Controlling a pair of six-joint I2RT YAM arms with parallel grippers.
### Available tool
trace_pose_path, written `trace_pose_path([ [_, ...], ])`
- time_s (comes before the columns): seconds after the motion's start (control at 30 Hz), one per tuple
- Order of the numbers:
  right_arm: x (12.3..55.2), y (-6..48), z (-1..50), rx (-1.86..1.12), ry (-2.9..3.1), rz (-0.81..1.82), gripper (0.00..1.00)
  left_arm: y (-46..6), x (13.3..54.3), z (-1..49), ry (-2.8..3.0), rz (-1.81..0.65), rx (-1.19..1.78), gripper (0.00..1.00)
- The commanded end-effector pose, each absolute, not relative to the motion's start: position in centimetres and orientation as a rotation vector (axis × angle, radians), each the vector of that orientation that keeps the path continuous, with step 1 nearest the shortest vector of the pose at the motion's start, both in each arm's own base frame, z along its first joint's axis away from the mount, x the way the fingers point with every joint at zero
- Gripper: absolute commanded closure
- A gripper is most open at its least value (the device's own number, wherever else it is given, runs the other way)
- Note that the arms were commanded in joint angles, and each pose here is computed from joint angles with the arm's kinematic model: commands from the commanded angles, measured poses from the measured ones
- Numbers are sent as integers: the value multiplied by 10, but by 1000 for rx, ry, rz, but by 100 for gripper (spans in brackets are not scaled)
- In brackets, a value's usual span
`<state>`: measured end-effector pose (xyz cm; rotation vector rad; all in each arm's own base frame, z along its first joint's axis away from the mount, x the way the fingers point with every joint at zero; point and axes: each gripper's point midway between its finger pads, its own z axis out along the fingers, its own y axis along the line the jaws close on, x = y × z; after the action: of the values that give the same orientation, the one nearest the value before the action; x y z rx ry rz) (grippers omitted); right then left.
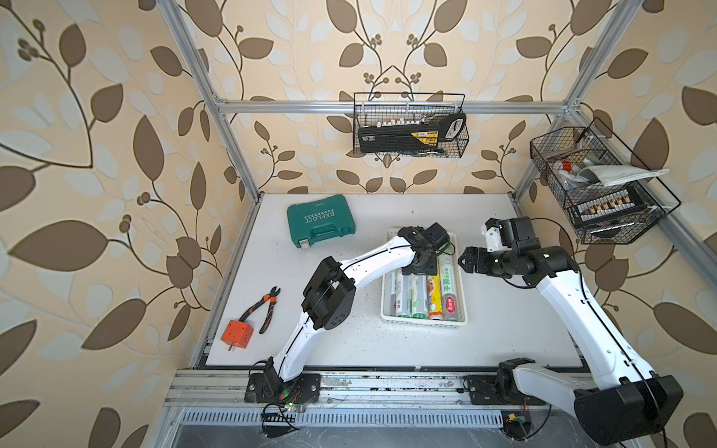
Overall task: Put the plastic wrap into the basket
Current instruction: Place the plastic wrap in the basket.
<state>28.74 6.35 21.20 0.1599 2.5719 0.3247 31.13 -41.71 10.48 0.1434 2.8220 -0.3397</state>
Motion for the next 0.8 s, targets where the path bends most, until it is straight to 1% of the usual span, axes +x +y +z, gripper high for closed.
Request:
trace_pose_path([
  [0.0,283,64,209,151,2583,336,14,-406,314,129,2771,-288,136,33],
  [0.23,286,60,205,177,2579,312,14,-394,318,157,2688,-276,148,32],
  [0.3,288,57,203,192,2571,292,13,-388,320,166,2646,-273,157,30],
  [0.5,296,44,193,245,2520,202,12,-350,326,201,2484,-175,142,17],
  [0.67,304,32,183,292,2443,136,11,-300,326,227,2331,-40,107,2],
  [0.77,308,30,181,289,2389,131,11,-265,324,242,2240,39,82,1],
])
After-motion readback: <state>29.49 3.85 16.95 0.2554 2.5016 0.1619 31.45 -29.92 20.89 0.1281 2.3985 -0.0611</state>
